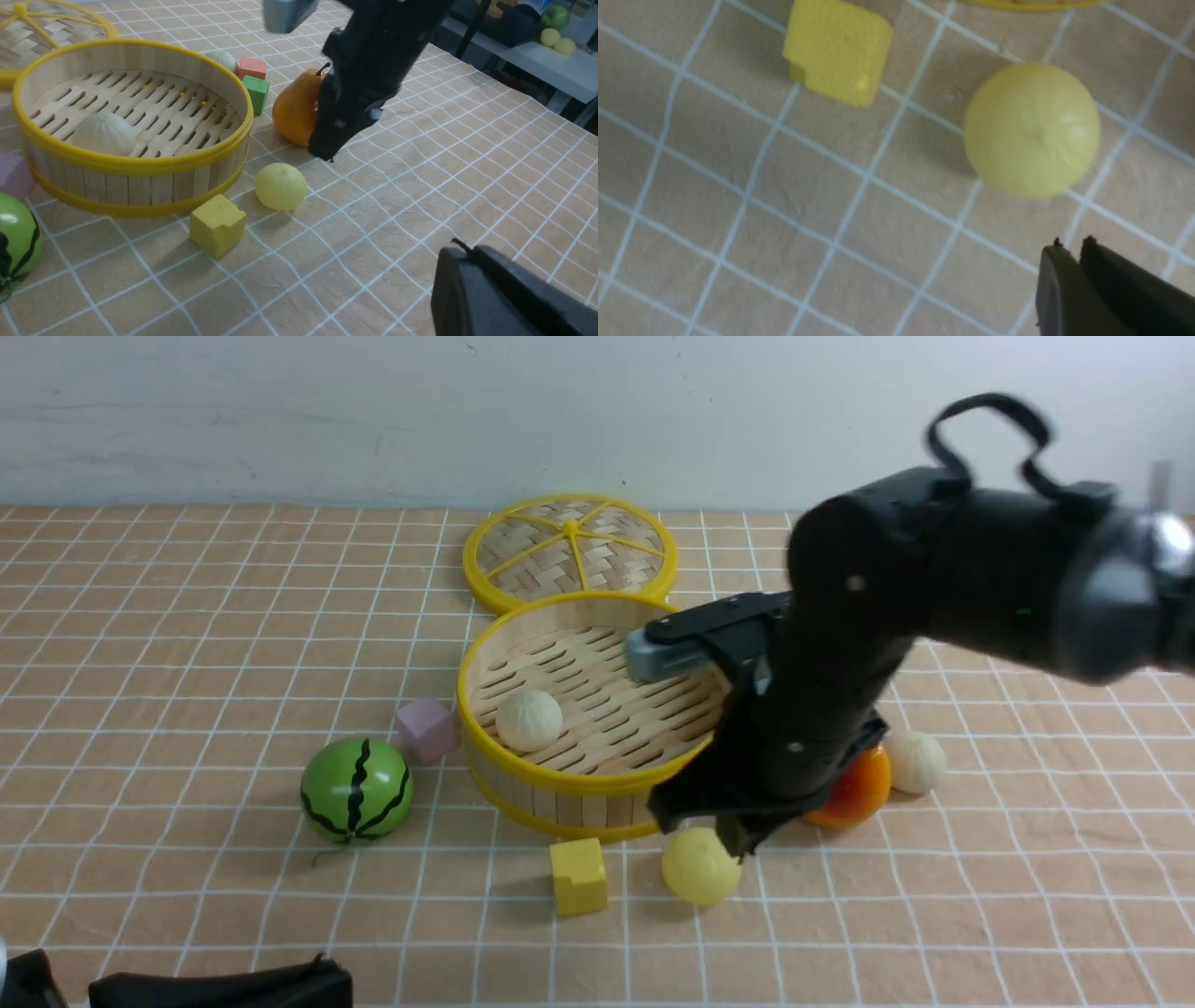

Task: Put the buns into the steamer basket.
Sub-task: Use the right arm to grab a steamed stuffed bun

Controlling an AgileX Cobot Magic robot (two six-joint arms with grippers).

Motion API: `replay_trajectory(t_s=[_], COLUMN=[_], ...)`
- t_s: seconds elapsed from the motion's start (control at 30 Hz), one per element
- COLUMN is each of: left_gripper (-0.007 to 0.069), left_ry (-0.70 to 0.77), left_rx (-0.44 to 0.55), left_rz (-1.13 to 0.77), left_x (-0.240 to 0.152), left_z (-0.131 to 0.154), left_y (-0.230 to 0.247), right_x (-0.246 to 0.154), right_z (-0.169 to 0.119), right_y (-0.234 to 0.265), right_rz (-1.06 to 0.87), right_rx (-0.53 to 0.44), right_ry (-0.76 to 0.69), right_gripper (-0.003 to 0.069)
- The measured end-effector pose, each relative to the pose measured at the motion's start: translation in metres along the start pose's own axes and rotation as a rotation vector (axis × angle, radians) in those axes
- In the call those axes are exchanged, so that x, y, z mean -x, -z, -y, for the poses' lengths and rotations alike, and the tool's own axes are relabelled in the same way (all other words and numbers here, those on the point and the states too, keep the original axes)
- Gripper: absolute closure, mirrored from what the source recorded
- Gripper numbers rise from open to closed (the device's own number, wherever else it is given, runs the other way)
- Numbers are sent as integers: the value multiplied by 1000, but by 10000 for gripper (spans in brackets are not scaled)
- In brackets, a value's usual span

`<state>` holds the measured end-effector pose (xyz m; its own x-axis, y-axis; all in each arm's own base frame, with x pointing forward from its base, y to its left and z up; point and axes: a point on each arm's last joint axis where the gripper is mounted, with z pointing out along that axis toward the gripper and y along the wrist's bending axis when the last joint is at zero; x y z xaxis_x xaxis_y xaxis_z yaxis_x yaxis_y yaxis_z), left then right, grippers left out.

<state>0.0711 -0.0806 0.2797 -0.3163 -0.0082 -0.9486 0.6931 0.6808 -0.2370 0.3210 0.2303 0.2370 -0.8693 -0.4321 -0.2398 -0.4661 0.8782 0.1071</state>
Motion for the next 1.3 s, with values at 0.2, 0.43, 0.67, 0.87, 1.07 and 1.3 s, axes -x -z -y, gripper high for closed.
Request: replay_trajectory(t_s=[0.2,0.43,0.67,0.87,1.07,1.3], left_gripper=[638,636,636,636,628,622], left_ry=[0,0,0,0,-1,-1], left_rx=[0,1,1,1,2,2], left_rz=[0,-3,-3,-5,-5,-5], left_x=[0,-1,-1,-1,-1,-1], left_z=[0,0,0,0,0,0], left_y=[0,0,0,0,0,0], right_x=[20,20,22,27,26,23], right_z=[-1,1,4,13,13,14], right_y=[-31,-28,-43,-51,-51,-51], right_rz=[-31,-34,-34,-6,-16,-48], right_rx=[-19,-40,-52,-68,-70,-74], right_ry=[-23,-45,-71,-85,-82,-55], right_gripper=[449,372,368,369,487,662])
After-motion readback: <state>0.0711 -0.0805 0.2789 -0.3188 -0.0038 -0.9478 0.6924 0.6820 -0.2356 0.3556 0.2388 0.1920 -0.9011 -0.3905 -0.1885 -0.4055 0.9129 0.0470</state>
